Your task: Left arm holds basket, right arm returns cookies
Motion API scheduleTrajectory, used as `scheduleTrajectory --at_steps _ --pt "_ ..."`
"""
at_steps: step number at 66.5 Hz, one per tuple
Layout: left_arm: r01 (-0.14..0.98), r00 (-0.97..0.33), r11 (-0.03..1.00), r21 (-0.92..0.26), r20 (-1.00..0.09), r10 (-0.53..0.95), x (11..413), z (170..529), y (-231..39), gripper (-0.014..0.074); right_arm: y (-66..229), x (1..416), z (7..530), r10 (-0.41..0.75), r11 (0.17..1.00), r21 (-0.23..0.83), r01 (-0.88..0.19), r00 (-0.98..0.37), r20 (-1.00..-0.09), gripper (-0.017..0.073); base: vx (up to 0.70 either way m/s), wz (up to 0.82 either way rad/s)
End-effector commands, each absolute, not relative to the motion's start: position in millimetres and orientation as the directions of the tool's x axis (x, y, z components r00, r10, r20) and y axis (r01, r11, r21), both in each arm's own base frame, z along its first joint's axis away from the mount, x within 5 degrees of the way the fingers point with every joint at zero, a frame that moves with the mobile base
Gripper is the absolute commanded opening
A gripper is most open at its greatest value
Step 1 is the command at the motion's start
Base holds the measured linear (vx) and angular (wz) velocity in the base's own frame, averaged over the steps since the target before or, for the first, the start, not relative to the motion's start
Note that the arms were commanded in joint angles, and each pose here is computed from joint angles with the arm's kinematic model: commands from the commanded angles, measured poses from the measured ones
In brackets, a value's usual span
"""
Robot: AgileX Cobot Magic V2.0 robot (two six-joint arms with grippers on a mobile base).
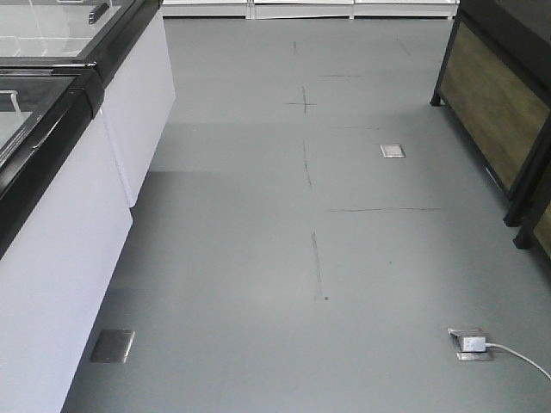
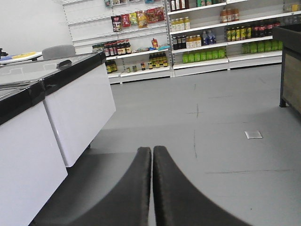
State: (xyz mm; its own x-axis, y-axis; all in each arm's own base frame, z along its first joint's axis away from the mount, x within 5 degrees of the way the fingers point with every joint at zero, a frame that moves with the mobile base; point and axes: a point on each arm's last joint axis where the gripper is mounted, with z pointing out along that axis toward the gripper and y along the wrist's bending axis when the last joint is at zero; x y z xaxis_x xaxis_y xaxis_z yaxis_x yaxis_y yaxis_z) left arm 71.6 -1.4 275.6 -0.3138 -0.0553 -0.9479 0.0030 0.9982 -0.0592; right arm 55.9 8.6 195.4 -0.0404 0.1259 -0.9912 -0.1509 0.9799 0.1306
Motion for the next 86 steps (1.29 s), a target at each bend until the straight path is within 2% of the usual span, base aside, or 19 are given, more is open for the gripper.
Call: scheduleTrajectory --at_steps 1,14,21,33,47,52,61,66,76,86 --pt "0.016 -0.231 0.997 -0.077 -0.97 -0.071 74.1 291.9 -2.4 0.0139 8.6 55.2 203.6 0.132 0.979 0.123 -0.161 0.045 -0.99 -0.0008 0.0 0.0" --pt "0.017 -0.232 0.997 -0.079 -0.97 -0.073 74.1 291.8 -2.5 0.031 8.6 55.2 203.6 0.132 0.979 0.123 -0.161 0.045 -0.99 -0.0008 0.0 0.0" --pt "0.016 -0.232 0.997 -0.08 -0.97 -0.074 74.1 291.8 -2.5 0.0349 8.6 55.2 203.6 0.132 0.979 0.123 -0.161 0.045 -0.99 -0.0008 0.0 0.0" --pt "0.024 -0.242 0.991 -0.128 -0.963 -0.119 73.8 291.2 -4.3 0.0342 8.6 55.2 203.6 0.132 0.979 0.123 -0.161 0.045 -0.99 -0.0008 0.0 0.0" --pt "0.059 -0.357 0.91 -0.41 -0.86 -0.364 70.4 285.2 -17.4 0.0322 8.6 55.2 203.6 0.132 0.979 0.123 -0.161 0.045 -0.99 -0.0008 0.0 0.0" --pt "0.056 -0.375 0.836 -0.545 -0.788 -0.488 70.3 287.0 -22.1 0.0301 8.6 55.2 203.6 0.132 0.979 0.123 -0.161 0.045 -0.99 -0.0008 0.0 0.0" --pt "0.014 -0.402 0.696 -0.718 -0.642 -0.653 77.1 295.7 -26.8 0.0272 8.6 55.2 203.6 0.132 0.979 0.123 -0.161 0.045 -0.99 -0.0008 0.0 0.0" --pt "-0.008 -0.411 0.641 -0.768 -0.582 -0.702 83.1 304.2 -28.3 0.0271 8.6 55.2 203.6 0.132 0.979 0.123 -0.161 0.045 -0.99 -0.0008 0.0 0.0" --pt "-0.021 -0.397 0.623 -0.782 -0.565 -0.723 100.7 328.7 -28.0 0.0271 8.6 55.2 203.6 0.132 0.979 0.123 -0.161 0.045 -0.99 -0.0008 0.0 0.0" --pt "-0.039 -0.344 0.54 -0.841 -0.496 -0.797 121.7 354.2 -26.2 0.0271 8.6 55.2 203.6 0.132 0.979 0.123 -0.161 0.045 -0.99 -0.0008 0.0 0.0"
